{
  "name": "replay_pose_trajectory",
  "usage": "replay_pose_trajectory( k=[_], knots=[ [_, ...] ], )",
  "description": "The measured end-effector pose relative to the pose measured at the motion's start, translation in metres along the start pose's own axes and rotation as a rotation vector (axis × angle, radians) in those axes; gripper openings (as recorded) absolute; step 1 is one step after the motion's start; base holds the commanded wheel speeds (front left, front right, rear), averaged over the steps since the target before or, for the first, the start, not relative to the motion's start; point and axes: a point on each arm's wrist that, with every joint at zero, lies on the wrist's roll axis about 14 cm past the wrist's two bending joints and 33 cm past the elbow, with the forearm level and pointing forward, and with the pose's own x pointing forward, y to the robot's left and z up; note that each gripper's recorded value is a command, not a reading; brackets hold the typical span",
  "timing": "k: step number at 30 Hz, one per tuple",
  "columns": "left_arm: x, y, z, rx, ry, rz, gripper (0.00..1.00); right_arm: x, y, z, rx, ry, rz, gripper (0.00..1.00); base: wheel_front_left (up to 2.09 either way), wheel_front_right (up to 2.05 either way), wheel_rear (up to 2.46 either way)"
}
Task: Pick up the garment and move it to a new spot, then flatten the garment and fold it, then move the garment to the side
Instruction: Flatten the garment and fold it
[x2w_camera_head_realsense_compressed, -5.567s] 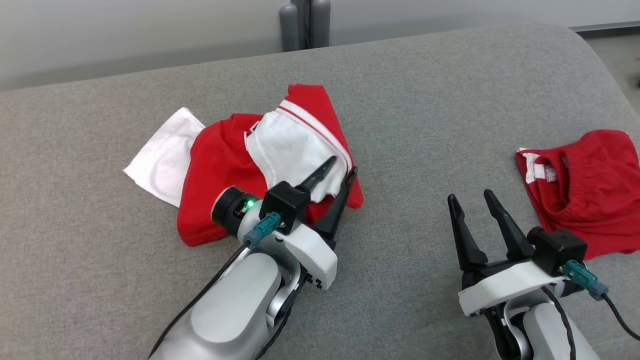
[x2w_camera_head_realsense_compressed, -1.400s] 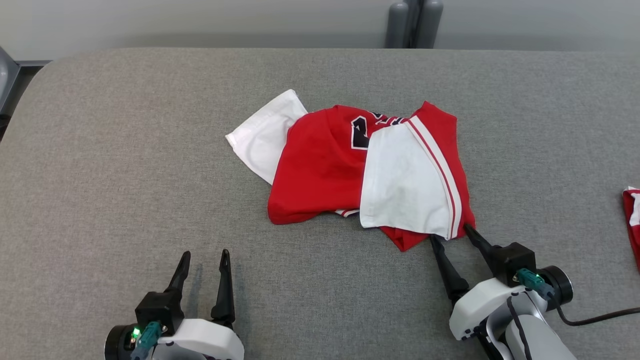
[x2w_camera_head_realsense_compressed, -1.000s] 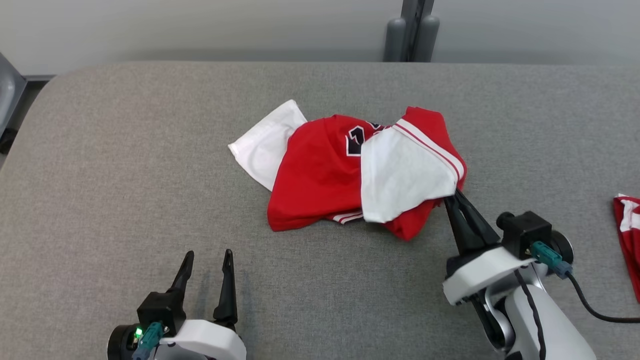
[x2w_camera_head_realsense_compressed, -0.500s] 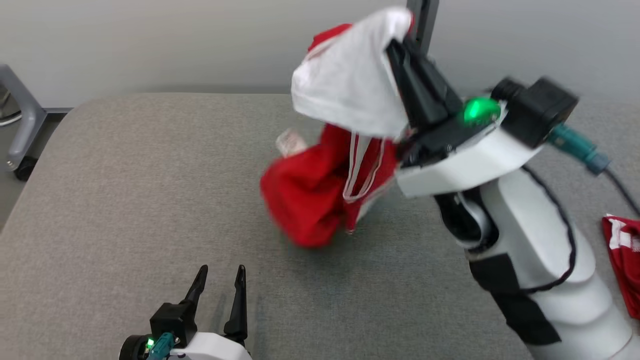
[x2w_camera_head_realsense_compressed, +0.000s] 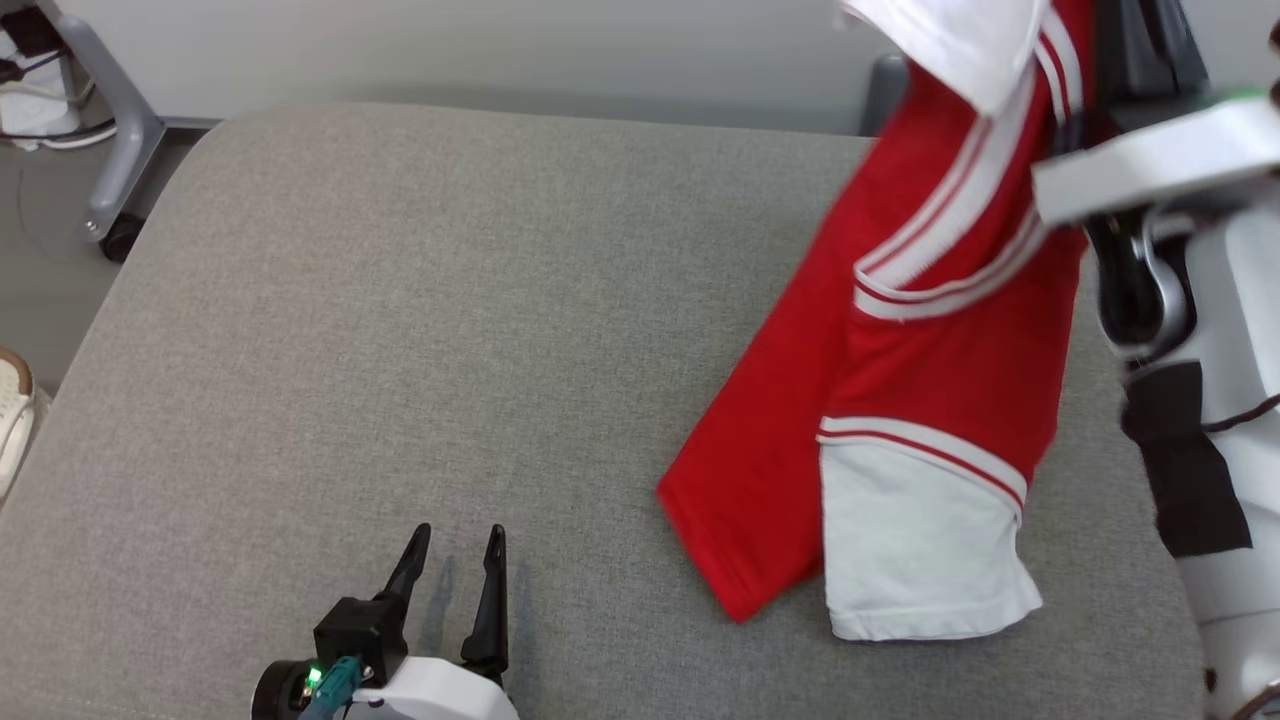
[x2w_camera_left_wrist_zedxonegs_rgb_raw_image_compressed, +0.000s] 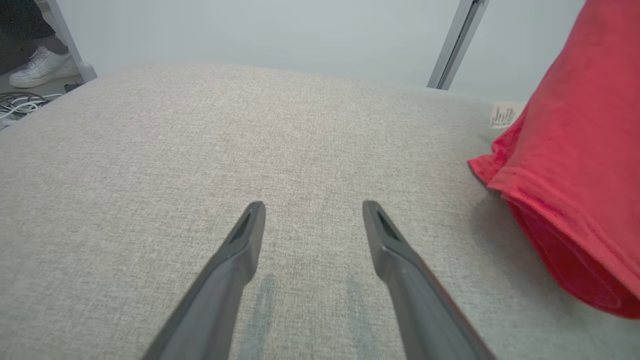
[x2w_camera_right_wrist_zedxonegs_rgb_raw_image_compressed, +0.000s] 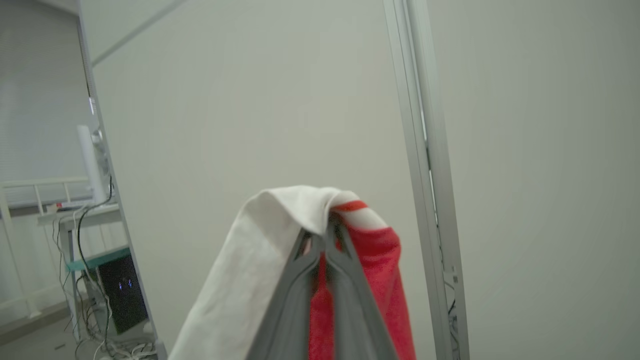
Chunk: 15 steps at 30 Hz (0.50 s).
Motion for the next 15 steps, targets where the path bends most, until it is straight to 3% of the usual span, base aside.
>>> replay_pose_trajectory(
  k=[1,2,4,7,15],
  knots=[
    [0.001,0.000,0.000,0.001,0.001,0.000,1.00,-0.011,-0.026,-0.033,-0.029,0.113,-0.065,0.31,0.00,0.00,0.00],
    [0.002,0.001,0.000,0.002,0.001,0.004,1.00,-0.028,-0.047,-0.064,-0.053,0.223,-0.120,1.00,0.00,0.00,0.00],
    [0.003,0.001,-0.001,0.004,0.005,0.003,1.00,-0.055,-0.076,-0.099,-0.094,0.353,-0.190,1.00,0.00,0.00,0.00],
    [0.005,-0.002,-0.001,0.007,0.005,-0.003,1.00,-0.073,-0.099,-0.111,-0.107,0.410,-0.256,1.00,0.00,0.00,0.00],
    [0.013,-0.019,0.003,0.017,-0.005,-0.055,1.00,-0.118,-0.086,-0.113,-0.087,0.412,-0.256,1.00,0.00,0.00,0.00]
  ],
)
